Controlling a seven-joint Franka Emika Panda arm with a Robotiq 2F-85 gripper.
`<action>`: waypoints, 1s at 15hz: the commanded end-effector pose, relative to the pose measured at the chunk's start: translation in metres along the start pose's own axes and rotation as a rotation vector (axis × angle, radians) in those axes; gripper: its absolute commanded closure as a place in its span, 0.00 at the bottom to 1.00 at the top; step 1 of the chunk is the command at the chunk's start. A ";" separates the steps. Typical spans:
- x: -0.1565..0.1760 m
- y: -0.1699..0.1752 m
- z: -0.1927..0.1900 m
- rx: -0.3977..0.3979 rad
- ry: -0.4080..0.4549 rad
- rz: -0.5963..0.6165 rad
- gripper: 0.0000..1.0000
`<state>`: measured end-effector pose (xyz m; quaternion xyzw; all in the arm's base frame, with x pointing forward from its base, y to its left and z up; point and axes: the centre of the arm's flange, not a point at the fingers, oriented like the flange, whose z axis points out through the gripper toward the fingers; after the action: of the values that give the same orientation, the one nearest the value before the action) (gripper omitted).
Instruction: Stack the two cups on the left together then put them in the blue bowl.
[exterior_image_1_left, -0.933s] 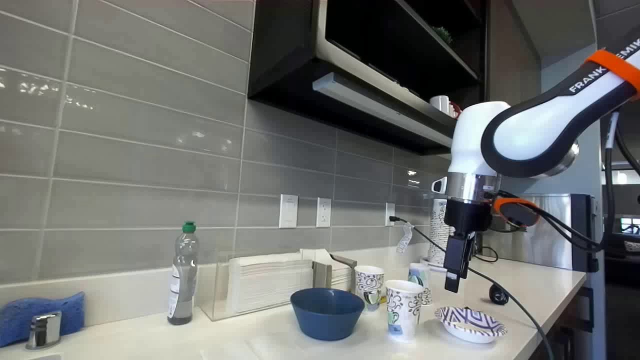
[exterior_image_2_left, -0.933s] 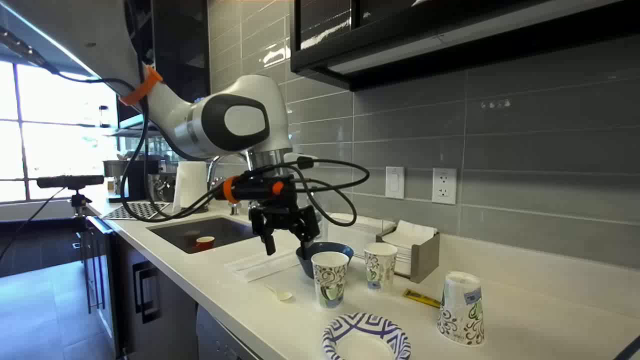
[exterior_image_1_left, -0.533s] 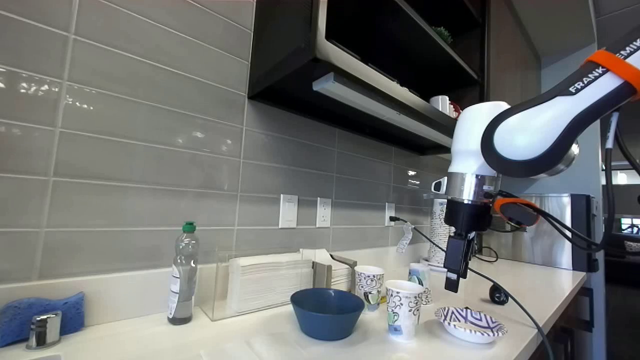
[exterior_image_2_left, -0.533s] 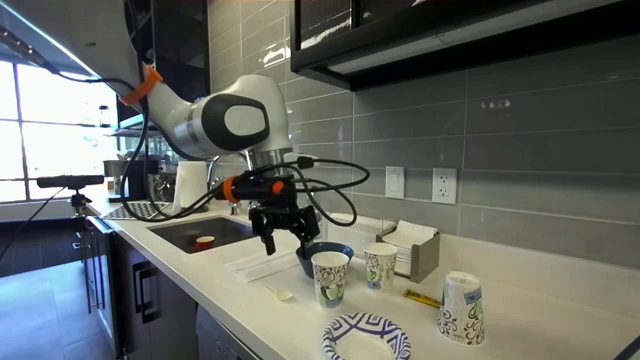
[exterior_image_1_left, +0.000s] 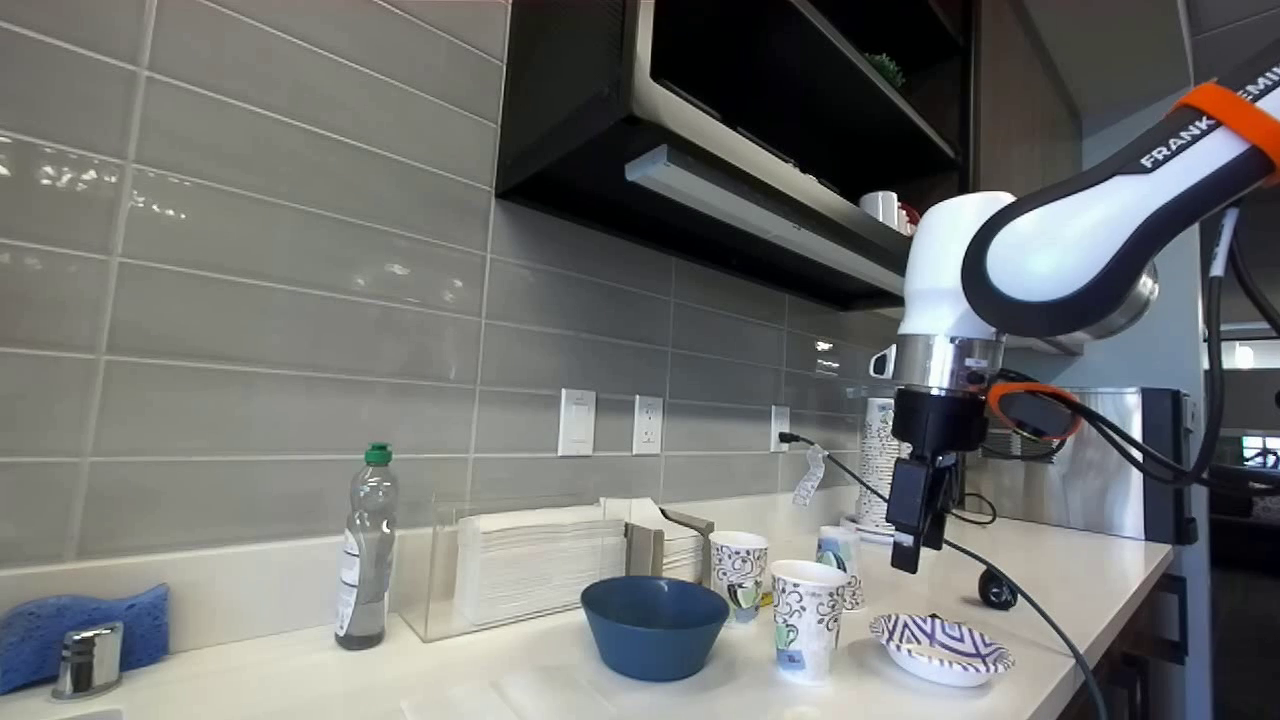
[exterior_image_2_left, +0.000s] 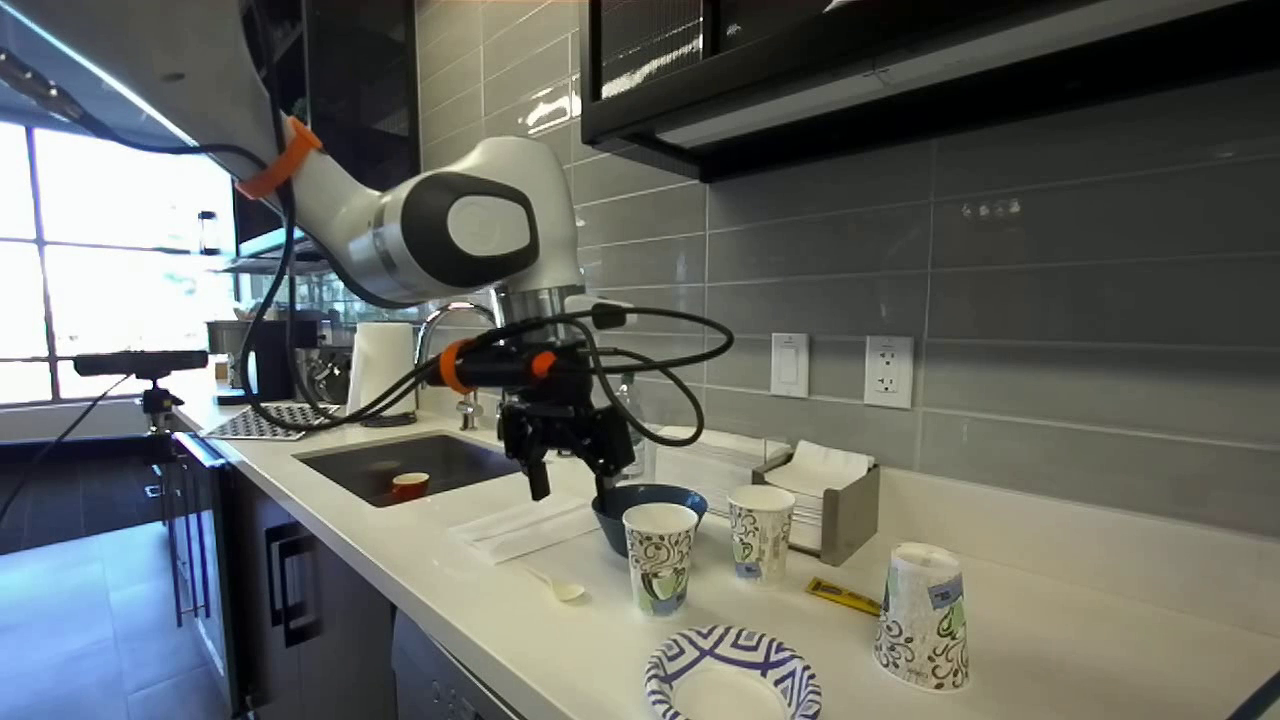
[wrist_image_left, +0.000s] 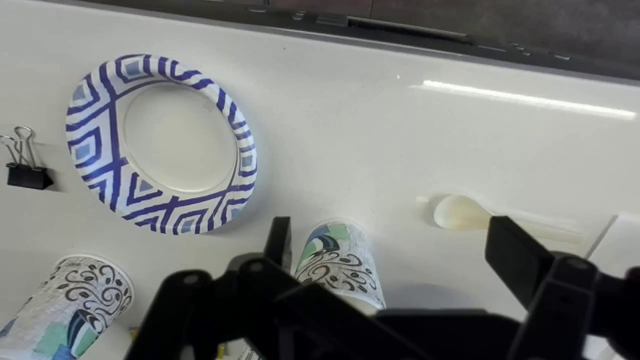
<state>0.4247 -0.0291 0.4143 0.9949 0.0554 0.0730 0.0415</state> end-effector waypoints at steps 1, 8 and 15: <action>0.000 0.003 -0.031 0.018 -0.023 0.107 0.00; 0.039 0.016 -0.035 0.061 -0.055 0.257 0.00; 0.074 0.034 0.005 0.069 -0.115 0.295 0.00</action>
<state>0.4728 -0.0446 0.4332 0.9967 -0.0743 0.0321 0.0047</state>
